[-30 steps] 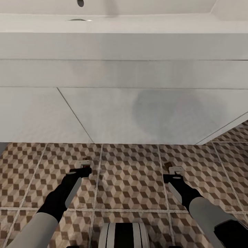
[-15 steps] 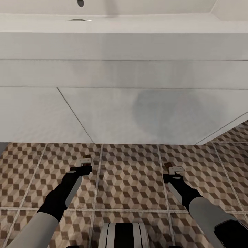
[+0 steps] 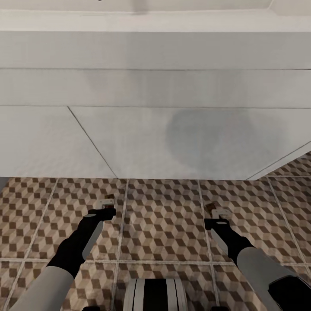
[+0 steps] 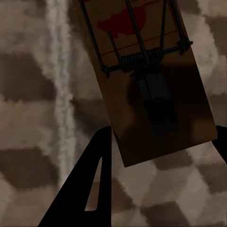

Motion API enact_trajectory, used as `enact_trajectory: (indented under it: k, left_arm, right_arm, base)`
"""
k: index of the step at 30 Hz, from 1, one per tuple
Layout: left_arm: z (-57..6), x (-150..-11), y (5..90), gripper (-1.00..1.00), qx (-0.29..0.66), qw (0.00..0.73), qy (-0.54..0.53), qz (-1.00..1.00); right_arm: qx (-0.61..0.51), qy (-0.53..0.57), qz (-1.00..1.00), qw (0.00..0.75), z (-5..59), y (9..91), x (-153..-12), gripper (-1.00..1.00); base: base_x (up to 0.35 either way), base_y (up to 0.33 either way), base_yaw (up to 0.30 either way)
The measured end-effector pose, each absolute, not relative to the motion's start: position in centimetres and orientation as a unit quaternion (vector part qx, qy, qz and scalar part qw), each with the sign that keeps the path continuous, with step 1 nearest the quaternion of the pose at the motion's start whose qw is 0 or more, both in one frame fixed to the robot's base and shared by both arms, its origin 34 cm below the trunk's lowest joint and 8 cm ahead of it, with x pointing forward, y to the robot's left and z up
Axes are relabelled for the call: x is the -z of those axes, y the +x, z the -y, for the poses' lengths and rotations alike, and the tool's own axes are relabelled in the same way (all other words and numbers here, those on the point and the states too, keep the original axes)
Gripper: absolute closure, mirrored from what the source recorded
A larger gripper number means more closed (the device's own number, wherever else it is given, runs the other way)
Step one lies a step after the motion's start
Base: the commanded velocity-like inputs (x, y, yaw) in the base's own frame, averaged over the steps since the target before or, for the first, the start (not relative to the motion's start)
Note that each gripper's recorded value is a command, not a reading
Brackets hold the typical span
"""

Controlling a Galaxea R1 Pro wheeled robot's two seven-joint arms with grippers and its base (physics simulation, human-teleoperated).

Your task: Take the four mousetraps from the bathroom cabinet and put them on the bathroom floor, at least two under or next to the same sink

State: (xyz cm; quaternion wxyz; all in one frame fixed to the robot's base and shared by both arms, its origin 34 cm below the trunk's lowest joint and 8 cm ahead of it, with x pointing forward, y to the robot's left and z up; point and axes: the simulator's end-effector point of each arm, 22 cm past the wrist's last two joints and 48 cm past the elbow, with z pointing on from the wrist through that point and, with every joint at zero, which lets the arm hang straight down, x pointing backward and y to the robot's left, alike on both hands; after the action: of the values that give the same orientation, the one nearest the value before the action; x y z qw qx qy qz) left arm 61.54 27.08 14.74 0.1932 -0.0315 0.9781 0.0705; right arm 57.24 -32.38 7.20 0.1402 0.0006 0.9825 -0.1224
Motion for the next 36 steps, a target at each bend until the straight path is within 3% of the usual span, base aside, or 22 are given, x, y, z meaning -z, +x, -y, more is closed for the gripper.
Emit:
enact_trajectory:
  k: [36]
  left_arm:
    - [-27.4, -10.8, 58.1, 1.0, -0.076, 0.16, -0.036, -0.984]
  right_arm:
    - [0.122, -0.003, -0.985, 0.124, 32.3, 55.8, -5.5, 1.0]
  base:
    - [0.0, 0.0, 0.0]
